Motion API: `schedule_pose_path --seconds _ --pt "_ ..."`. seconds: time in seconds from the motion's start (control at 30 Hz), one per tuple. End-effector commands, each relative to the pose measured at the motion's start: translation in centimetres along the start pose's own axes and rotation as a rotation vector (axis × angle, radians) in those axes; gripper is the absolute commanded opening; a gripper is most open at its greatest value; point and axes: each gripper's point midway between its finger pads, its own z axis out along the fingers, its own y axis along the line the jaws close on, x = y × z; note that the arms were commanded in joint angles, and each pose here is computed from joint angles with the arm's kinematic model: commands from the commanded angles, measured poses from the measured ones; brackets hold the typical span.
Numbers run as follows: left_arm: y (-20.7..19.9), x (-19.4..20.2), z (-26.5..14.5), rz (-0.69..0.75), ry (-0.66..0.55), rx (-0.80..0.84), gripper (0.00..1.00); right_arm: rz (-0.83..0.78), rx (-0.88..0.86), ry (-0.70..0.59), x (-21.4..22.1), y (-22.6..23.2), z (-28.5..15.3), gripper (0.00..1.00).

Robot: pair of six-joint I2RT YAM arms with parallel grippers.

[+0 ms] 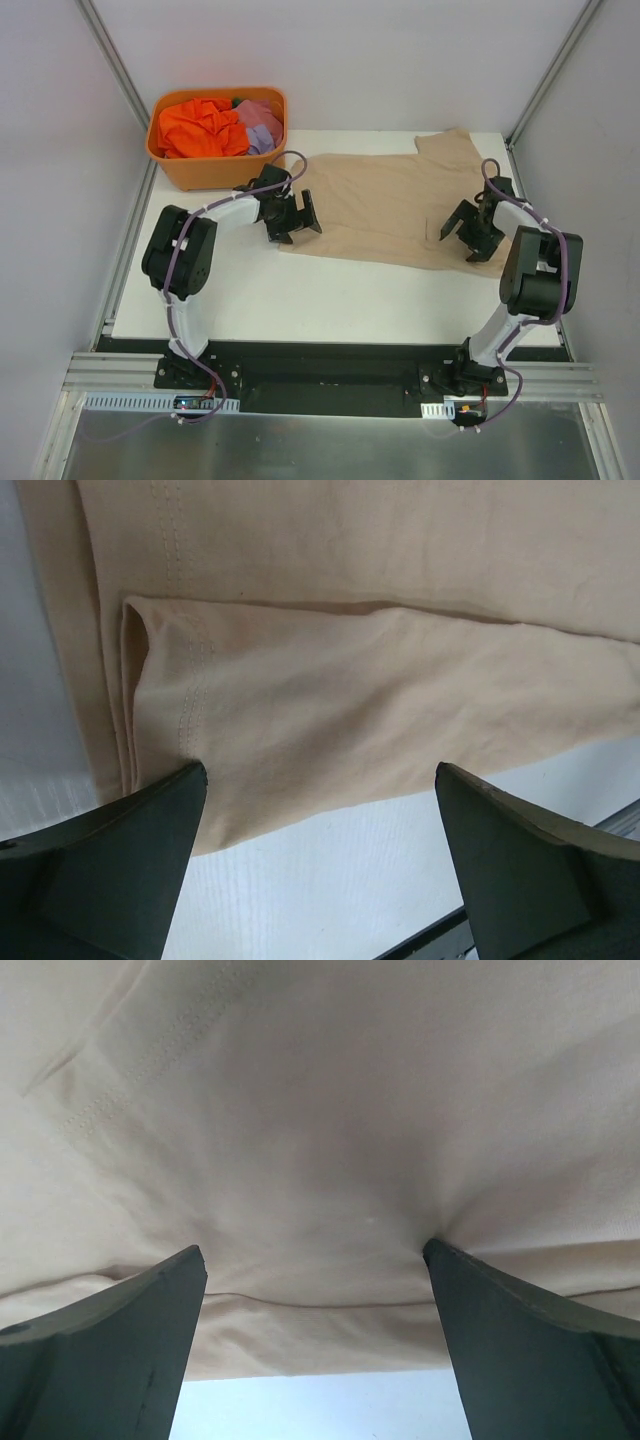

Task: Fold and stack the t-shirts
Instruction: Fold the flattened tshirt in 1/3 of the way

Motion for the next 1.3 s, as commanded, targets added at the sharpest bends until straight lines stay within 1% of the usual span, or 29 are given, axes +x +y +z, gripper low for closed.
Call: schedule_pose_path --seconds 0.0,0.23,0.33,0.4,0.53,0.73,0.83,1.03,1.13,1.27 --pt "4.4 4.0 0.1 -0.035 0.060 -0.122 0.99 -0.016 0.032 0.050 2.4 -1.4 0.4 0.96" --pt "8.2 11.1 -3.3 -0.083 0.103 -0.186 0.99 0.019 0.054 0.077 7.3 -3.7 -1.4 0.96" --pt "10.4 14.2 -4.9 -0.113 0.103 -0.221 0.99 0.026 0.041 0.131 10.6 -4.5 -2.0 0.96" --pt "11.9 16.3 -5.8 -0.133 0.104 -0.246 0.99 0.046 0.073 0.150 12.4 -5.7 -2.5 0.96" --pt "12.8 18.7 -7.0 -0.167 0.096 -0.232 0.99 0.071 0.069 0.164 15.4 -6.8 -3.6 0.96" --pt "14.2 22.0 -8.2 -0.220 0.095 -0.253 0.99 0.070 0.040 0.133 17.3 -7.5 -4.4 0.96" --pt "14.7 22.8 -8.6 -0.243 0.083 -0.247 0.99 0.050 0.026 0.123 17.3 -7.4 -4.6 0.96" --pt "13.5 23.0 -9.2 -0.254 0.064 -0.180 0.99 -0.004 -0.063 0.078 16.2 -5.8 -5.5 0.96" --pt "13.0 22.5 -9.6 -0.248 0.042 -0.160 0.99 -0.029 -0.085 0.072 15.6 -5.3 -5.8 0.96" --pt "12.2 20.7 -10.5 -0.208 -0.008 -0.175 0.99 -0.038 -0.100 0.042 14.6 -4.7 -6.7 0.96"
